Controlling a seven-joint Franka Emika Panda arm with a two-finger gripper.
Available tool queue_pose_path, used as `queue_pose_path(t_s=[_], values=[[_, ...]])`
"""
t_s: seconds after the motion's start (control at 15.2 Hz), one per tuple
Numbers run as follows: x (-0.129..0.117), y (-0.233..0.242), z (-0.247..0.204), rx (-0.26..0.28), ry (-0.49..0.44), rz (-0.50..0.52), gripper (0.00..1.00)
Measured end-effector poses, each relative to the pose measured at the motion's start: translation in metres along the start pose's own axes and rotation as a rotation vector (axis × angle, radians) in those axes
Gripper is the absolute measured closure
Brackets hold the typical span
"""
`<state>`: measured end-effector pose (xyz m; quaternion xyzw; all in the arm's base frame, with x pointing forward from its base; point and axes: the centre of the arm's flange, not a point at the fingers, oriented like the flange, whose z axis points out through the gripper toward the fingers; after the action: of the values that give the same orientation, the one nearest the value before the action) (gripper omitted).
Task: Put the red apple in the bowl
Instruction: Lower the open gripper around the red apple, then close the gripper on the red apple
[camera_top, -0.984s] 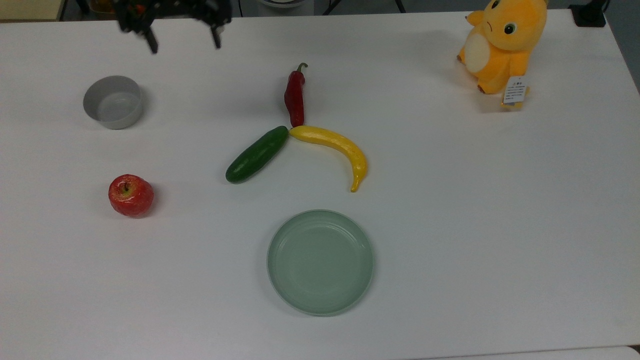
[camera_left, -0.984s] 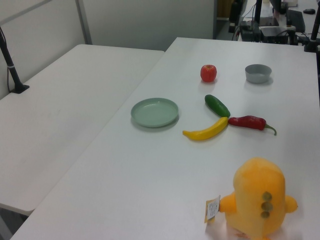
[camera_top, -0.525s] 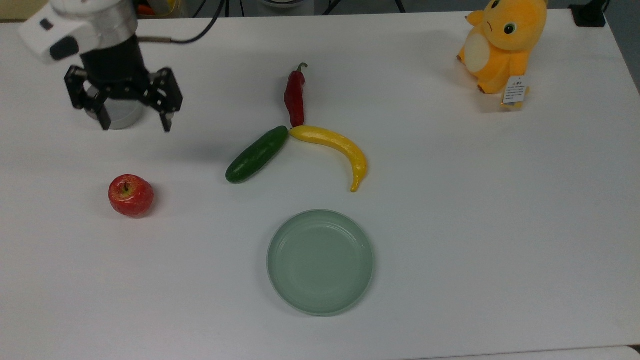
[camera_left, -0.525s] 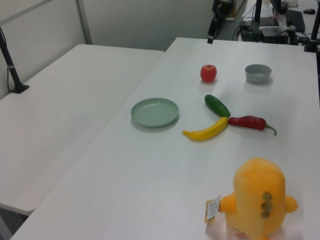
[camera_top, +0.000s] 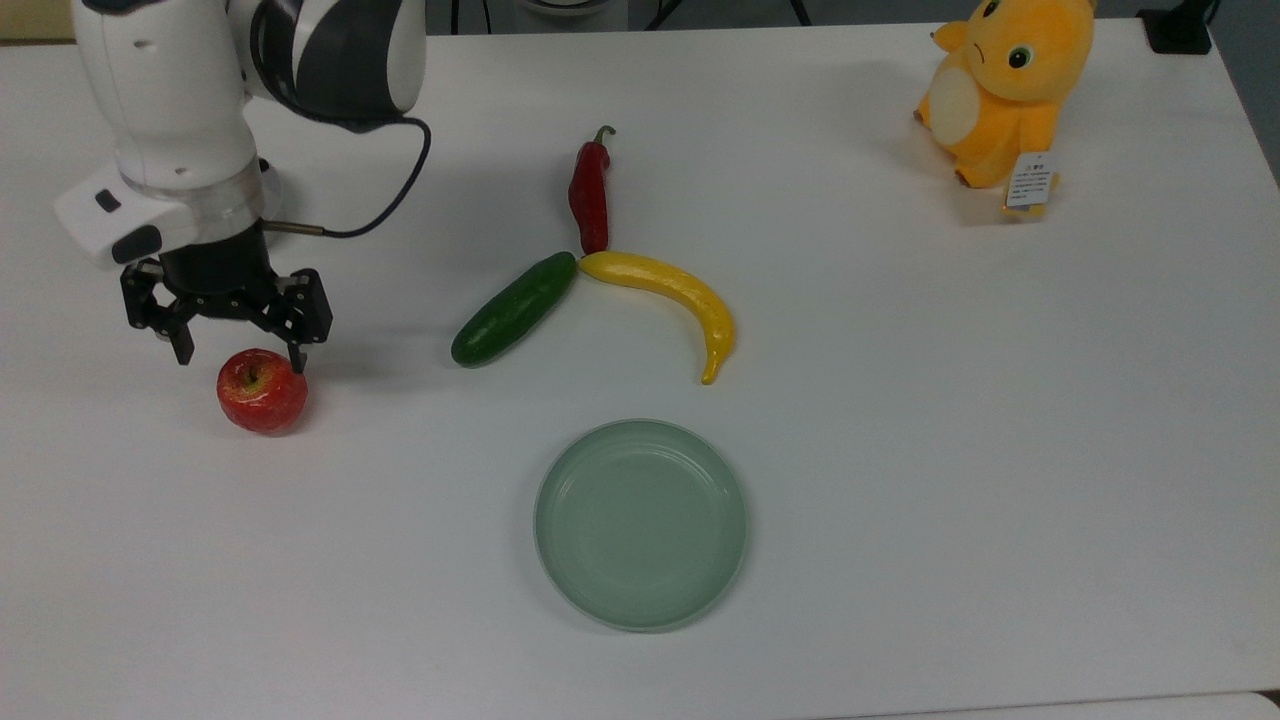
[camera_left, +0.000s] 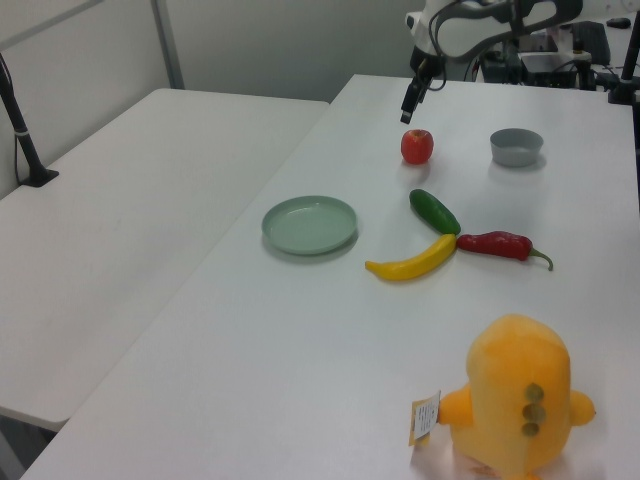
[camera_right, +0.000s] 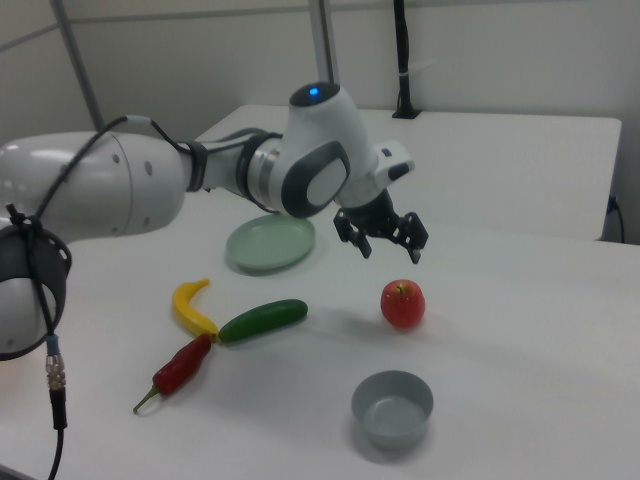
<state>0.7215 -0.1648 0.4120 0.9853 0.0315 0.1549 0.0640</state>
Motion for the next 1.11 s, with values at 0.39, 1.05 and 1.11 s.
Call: queue_pose_path(t_s=[0.39, 1.05, 1.11], values=[[-0.007, -0.003, 0.043, -0.030, -0.013, -0.031, 0.00], [-0.026, -0.005, 0.077, -0.060, -0.065, -0.078, 0.01], [-0.026, -0.006, 0.078, -0.060, -0.068, -0.081, 0.01]])
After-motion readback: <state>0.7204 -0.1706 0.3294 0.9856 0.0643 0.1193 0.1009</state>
